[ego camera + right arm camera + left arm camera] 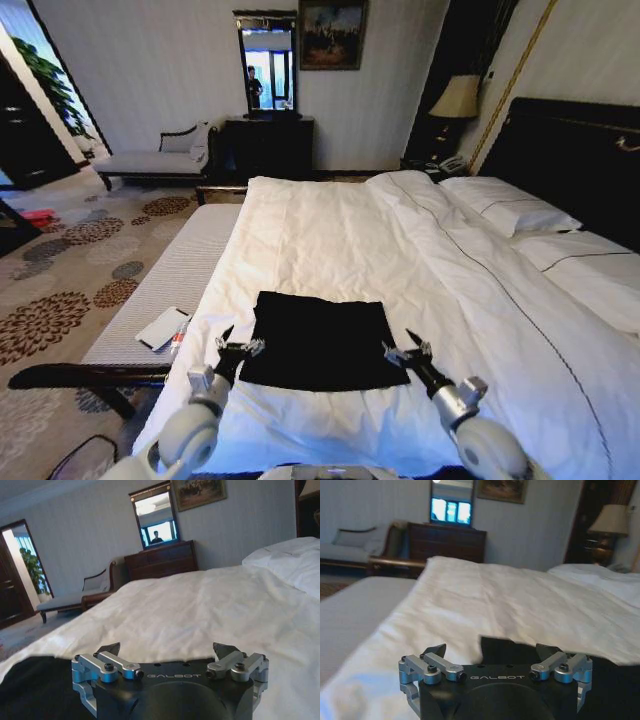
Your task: Fold the clothes on the bed.
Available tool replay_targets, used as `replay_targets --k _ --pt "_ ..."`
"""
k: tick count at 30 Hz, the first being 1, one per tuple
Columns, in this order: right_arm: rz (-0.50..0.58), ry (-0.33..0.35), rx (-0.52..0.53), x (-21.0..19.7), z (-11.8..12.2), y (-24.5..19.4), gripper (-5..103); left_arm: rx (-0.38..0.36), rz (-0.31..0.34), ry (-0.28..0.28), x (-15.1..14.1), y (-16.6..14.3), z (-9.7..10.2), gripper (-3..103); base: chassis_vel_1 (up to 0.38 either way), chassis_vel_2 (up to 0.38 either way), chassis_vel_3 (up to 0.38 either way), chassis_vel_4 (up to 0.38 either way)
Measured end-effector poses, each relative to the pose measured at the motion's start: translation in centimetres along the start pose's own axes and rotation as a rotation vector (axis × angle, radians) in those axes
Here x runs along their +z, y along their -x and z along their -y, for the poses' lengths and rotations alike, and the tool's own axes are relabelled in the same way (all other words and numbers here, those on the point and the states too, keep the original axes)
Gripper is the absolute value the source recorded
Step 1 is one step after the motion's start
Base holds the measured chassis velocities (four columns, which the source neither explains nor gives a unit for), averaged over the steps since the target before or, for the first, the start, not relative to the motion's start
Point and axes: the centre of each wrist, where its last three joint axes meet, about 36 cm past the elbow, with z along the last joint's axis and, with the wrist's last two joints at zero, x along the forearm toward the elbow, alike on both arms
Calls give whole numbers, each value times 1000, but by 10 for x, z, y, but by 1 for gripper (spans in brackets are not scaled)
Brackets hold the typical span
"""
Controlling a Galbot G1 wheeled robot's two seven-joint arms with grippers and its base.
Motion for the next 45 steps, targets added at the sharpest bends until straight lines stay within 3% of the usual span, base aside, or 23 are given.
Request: replay_targets --k 5,9,13,20,29,38,42,45 --pt "9 -17 -4 -10 7 11 100 -24 4 -24 -25 44 -15 100 0 0 0 0" --pt "6 -25 1 -13 12 16 100 -7 -22 -77 -44 92 -24 100 0 0 0 0" --pt "4 -25 12 -13 15 17 100 -8 -56 -116 -49 126 -30 100 0 0 0 0" --pt "4 -27 34 -18 20 17 100 30 -116 -121 -36 174 -34 100 0 0 0 0" --pt "-2 -33 58 -20 26 13 100 73 -198 -191 -16 197 -14 97 0 0 0 0" --pt "-8 -30 70 -19 27 10 100 63 -238 -210 -2 196 -16 92 0 0 0 0" --pt "-12 -28 70 -16 26 11 100 55 -247 -221 1 197 -18 85 0 0 0 0" --pt "-15 -27 74 -16 25 11 100 53 -258 -233 2 197 -16 69 0 0 0 0"
